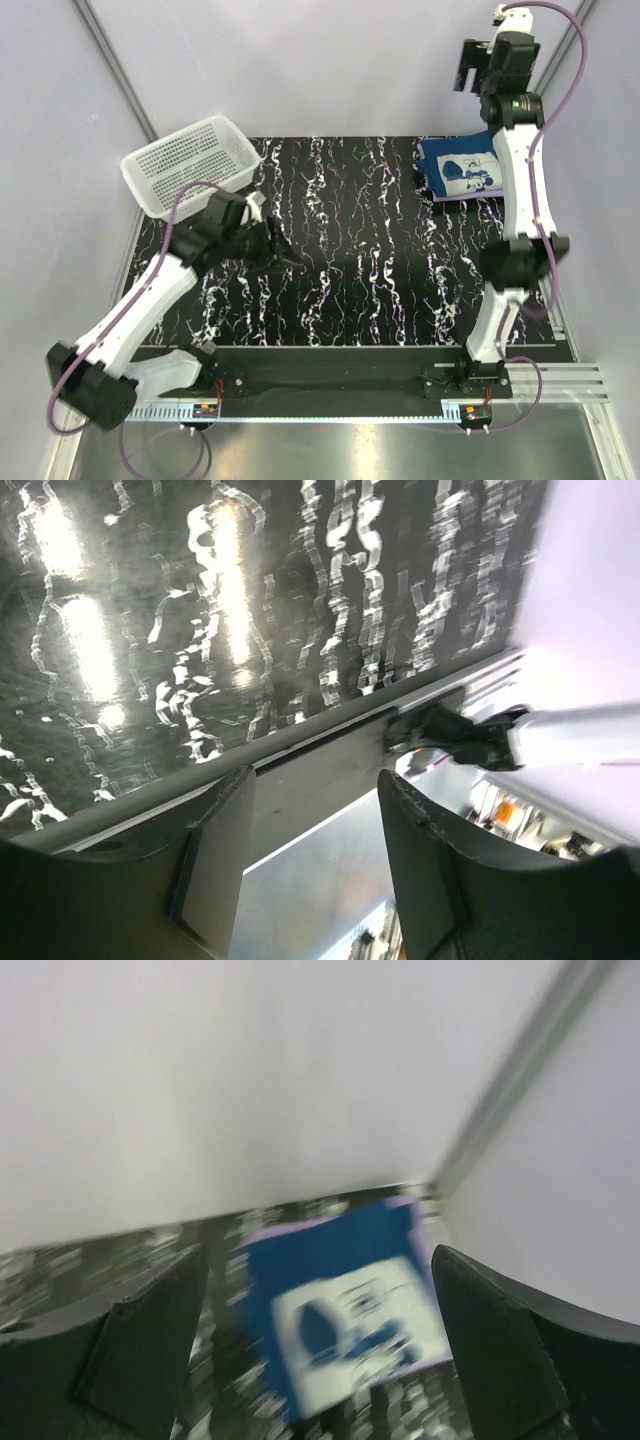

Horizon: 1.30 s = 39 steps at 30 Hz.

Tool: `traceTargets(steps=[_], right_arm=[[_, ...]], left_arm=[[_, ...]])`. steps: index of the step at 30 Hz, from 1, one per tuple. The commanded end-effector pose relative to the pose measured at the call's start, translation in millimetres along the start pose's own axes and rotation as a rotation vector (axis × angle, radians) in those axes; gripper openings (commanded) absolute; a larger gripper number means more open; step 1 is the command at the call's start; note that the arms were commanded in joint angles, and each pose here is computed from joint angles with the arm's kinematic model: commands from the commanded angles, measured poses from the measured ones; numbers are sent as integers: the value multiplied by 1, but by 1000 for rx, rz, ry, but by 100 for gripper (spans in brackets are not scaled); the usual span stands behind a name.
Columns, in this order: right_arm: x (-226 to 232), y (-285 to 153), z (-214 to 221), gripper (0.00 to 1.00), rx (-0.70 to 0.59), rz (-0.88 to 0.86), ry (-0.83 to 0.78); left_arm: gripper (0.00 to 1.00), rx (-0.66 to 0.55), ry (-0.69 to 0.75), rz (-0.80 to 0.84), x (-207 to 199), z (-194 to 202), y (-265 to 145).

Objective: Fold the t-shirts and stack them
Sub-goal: Neatly place the folded tshirt to the corner

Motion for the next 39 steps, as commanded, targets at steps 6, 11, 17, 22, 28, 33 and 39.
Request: traceTargets(steps=[6, 11, 17, 22, 28, 33, 39], right_arm=[[32, -171, 69, 100, 416, -637, 425], [23, -264, 132, 100, 577, -951, 738], [-2, -332, 204, 100, 657, -1053, 891], [-20, -376, 257, 100, 743, -1112, 980], [-23, -376, 328, 100, 979, -1056, 1110], [-22, -364, 360, 100, 1003, -990, 1050], [-23, -362, 371, 100, 999, -955, 1029]], left_arm=[[63, -258, -133, 161, 19, 47, -14], [68, -393, -131, 256, 31, 69, -18], [70, -478, -124, 324, 56, 103, -30], [75, -510, -138, 360, 76, 124, -29], [78, -522, -86, 461, 80, 132, -26], [81, -523, -79, 527, 89, 128, 5], [80, -411, -154, 774, 98, 131, 45]])
Point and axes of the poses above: each gripper's point midway between its finger pads, its own y axis out along the fingers, its own x axis along the line the jaws close on, z = x × y, the point moved 10 cm from there along -y, back along the fingers, and after that the axes turned 7 degrees about y, right-handed, at the moved point
